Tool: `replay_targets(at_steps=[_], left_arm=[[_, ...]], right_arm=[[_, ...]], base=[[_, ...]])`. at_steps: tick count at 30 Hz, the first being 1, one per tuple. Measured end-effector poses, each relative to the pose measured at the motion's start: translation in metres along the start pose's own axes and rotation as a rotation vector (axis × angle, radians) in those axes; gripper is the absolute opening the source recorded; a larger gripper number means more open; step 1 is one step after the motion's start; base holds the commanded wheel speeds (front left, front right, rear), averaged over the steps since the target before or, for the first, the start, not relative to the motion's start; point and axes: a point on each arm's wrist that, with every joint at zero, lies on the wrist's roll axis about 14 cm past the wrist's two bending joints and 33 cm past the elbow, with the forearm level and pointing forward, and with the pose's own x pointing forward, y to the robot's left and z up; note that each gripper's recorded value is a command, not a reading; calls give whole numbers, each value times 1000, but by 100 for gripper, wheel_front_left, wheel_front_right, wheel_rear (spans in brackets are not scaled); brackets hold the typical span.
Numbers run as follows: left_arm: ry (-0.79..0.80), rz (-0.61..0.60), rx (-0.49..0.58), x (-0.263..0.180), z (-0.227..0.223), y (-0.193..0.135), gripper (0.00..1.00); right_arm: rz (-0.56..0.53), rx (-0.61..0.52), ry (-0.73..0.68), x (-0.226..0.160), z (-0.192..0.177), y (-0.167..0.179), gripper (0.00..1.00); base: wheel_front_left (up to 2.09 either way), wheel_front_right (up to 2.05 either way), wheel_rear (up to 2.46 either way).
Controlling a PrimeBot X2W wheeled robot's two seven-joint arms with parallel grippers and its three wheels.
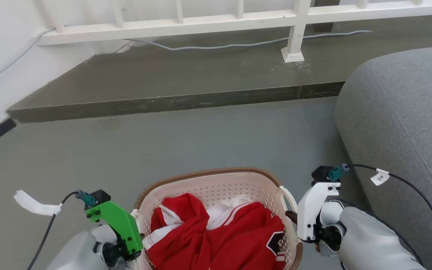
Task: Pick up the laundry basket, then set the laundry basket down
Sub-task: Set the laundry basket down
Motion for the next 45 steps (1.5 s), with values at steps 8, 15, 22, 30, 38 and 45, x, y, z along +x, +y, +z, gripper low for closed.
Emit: replay_targets(at_steps=[8, 15, 22, 30, 38, 45], left_arm=[[-52, -2, 16, 4, 8, 1, 0], [-51, 5, 13, 17, 10, 7, 0], [-84, 6, 52, 32, 30, 7, 0], [-76, 14, 37, 56, 33, 19, 0], [-97, 16, 38, 82, 46, 28, 0], [-114, 15, 52, 106, 54, 37, 0]], right_arm=[[-1, 5, -13, 4, 0, -2, 0], [-5, 13, -13, 16, 6, -7, 0], [-12, 21, -23, 30, 15, -14, 0], [-20, 25, -14, 52, 16, -24, 0], [-23, -20, -40, 78, 27, -35, 0], [-32, -29, -58, 101, 29, -47, 0]], base=[[0, 0, 0], [0, 0, 0], [0, 0, 0], [0, 0, 0], [0, 0, 0], [0, 0, 0]])
